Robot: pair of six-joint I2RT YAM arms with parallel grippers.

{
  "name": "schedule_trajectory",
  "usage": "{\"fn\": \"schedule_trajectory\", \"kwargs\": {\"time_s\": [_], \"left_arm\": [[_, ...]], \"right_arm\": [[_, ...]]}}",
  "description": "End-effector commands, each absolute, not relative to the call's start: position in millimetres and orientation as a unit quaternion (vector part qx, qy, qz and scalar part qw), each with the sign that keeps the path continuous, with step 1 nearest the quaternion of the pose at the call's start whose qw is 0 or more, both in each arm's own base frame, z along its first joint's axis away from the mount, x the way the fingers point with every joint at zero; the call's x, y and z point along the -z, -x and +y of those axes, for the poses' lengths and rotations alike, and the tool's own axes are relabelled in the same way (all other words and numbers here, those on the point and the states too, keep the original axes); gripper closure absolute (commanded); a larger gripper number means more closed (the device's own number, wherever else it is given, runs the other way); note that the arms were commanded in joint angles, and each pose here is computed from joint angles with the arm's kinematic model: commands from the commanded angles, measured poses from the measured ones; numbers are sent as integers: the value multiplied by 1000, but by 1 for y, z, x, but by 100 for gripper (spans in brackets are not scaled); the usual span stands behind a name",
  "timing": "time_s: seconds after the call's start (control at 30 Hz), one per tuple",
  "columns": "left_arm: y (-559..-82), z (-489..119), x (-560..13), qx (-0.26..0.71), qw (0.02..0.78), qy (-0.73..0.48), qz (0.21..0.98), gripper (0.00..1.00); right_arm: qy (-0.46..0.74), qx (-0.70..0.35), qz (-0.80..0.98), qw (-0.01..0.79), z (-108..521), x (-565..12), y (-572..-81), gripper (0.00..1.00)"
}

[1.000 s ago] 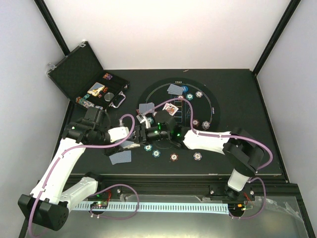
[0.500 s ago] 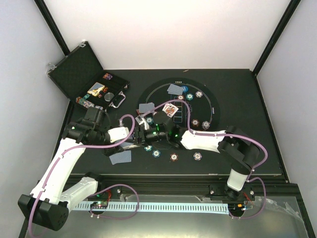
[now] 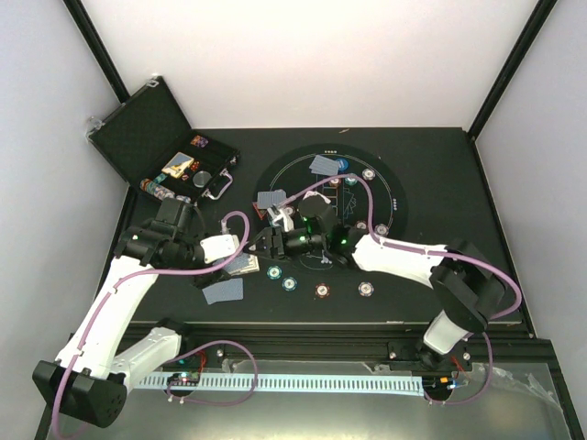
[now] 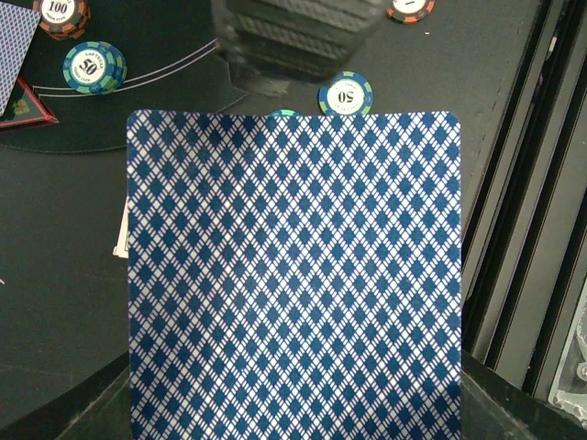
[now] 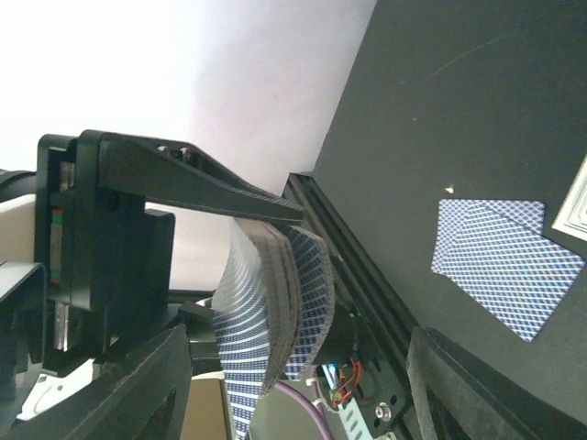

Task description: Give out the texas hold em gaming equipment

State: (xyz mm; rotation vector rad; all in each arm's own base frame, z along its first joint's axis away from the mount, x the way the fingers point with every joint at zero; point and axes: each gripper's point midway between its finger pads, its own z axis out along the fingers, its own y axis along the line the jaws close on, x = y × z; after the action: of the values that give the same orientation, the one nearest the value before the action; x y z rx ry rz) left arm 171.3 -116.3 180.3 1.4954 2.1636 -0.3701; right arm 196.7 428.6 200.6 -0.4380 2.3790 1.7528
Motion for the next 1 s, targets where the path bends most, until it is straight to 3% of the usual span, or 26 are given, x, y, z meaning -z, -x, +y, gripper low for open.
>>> {"fn": "schedule_trajectory", "kwargs": {"time_s": [0.0, 0.57, 0.77, 0.97], "left_arm": [[-174, -123, -194, 144, 267, -551, 777, 99], [-174, -122, -195, 139, 269, -552, 777, 98], [-174, -122, -196, 141, 269, -551, 777, 99], [-174, -121, -194, 137, 268, -553, 777, 99]], "right_arm": [[156, -624, 763, 57, 441, -209, -183, 33], [129, -684, 718, -8, 475, -209, -158, 30], [103, -722, 683, -26, 476, -219, -159, 49], [101, -727, 679, -29, 475, -223, -157, 77]]}}
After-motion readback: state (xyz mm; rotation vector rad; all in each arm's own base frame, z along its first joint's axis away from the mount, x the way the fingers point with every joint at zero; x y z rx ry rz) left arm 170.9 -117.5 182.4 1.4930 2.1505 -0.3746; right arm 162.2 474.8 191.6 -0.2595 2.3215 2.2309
